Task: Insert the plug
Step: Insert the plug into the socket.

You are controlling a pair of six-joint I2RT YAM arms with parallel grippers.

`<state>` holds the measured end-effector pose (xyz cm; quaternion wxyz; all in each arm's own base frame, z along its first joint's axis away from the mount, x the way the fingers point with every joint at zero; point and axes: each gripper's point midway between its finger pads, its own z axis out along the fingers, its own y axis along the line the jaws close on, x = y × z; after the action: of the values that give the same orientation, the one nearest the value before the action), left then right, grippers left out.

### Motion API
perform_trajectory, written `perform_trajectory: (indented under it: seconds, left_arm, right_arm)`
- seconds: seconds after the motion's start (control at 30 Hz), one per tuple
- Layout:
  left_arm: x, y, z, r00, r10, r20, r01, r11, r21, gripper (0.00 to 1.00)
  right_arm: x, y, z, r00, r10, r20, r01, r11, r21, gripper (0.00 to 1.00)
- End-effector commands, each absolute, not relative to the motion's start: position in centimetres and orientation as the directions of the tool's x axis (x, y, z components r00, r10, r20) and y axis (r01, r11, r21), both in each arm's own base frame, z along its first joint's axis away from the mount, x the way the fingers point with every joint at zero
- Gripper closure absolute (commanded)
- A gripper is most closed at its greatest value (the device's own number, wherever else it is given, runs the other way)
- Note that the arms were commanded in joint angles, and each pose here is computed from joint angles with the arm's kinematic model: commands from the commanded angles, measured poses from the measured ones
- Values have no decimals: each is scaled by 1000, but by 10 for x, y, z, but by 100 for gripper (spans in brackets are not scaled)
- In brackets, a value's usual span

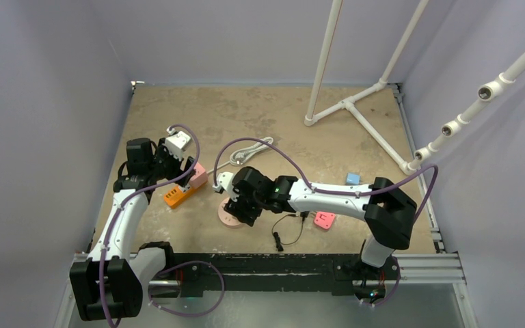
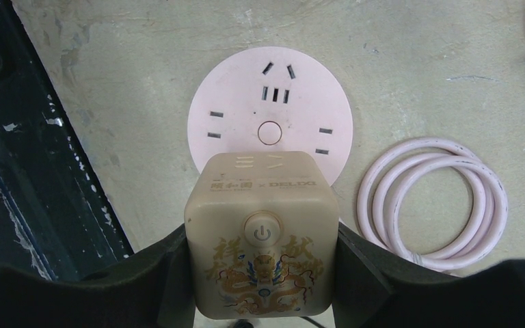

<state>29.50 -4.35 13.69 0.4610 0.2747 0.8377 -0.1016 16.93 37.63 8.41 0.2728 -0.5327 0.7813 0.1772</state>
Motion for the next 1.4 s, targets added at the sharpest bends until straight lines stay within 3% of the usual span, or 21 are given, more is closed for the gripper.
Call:
perform_trajectory:
  seconds: [0.0,1.37]
  left_arm:
    - [303,-47,162,-366,356,-860,559,823,103,28]
    - [302,-49,163,-373,345,-861,561,823,87,29]
  right_arm:
    - [177,389,95,-263,-707,-657,-929,369,-25,100]
    - [184,365,93,-280,-704,-653,-906,419,-63,100]
